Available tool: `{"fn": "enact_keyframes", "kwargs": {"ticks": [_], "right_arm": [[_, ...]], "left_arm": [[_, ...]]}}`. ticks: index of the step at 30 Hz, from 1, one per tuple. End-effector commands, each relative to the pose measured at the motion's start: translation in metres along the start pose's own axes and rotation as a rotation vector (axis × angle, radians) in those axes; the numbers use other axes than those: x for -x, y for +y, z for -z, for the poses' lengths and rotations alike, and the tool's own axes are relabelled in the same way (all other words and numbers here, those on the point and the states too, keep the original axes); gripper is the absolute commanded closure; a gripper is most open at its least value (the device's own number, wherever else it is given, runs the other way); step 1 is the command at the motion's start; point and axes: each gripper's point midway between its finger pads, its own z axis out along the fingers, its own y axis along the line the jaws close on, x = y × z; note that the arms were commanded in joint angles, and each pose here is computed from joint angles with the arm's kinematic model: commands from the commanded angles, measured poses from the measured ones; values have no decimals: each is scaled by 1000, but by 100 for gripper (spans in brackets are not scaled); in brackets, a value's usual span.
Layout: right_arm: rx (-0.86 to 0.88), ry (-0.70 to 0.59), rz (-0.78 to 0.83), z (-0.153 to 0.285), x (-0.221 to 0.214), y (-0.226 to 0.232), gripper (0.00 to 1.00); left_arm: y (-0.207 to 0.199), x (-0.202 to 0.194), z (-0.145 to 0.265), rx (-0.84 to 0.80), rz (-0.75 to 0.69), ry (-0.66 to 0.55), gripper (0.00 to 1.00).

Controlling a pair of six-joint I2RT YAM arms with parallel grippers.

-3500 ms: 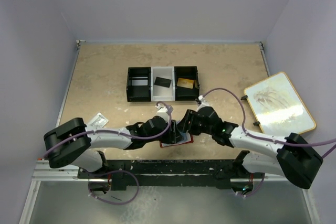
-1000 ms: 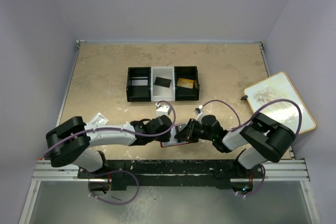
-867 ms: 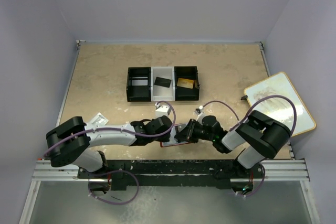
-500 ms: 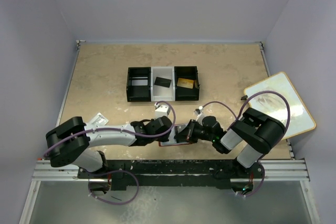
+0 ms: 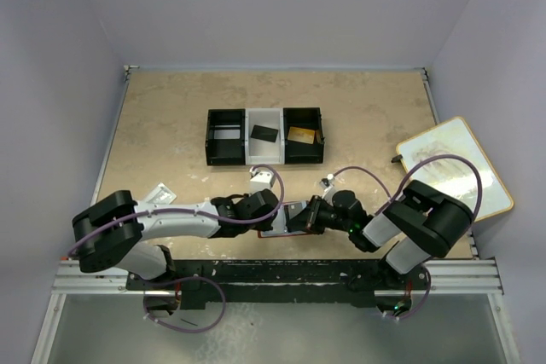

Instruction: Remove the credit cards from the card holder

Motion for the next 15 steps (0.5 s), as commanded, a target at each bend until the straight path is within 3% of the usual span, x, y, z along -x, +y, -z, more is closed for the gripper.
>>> {"fn": "enact_keyframes", "kwargs": {"ticks": [1, 6, 15], "right_arm": [[11, -9, 43, -6, 8, 11, 87], [7, -13, 93, -10, 16, 21, 77], [-77, -17, 101, -15, 22, 12, 75]], "left_arm": [[13, -5, 9, 37, -33, 19, 79], [4, 9, 18, -4, -13, -23, 67], [3, -11, 7, -9, -40, 42, 70]]}}
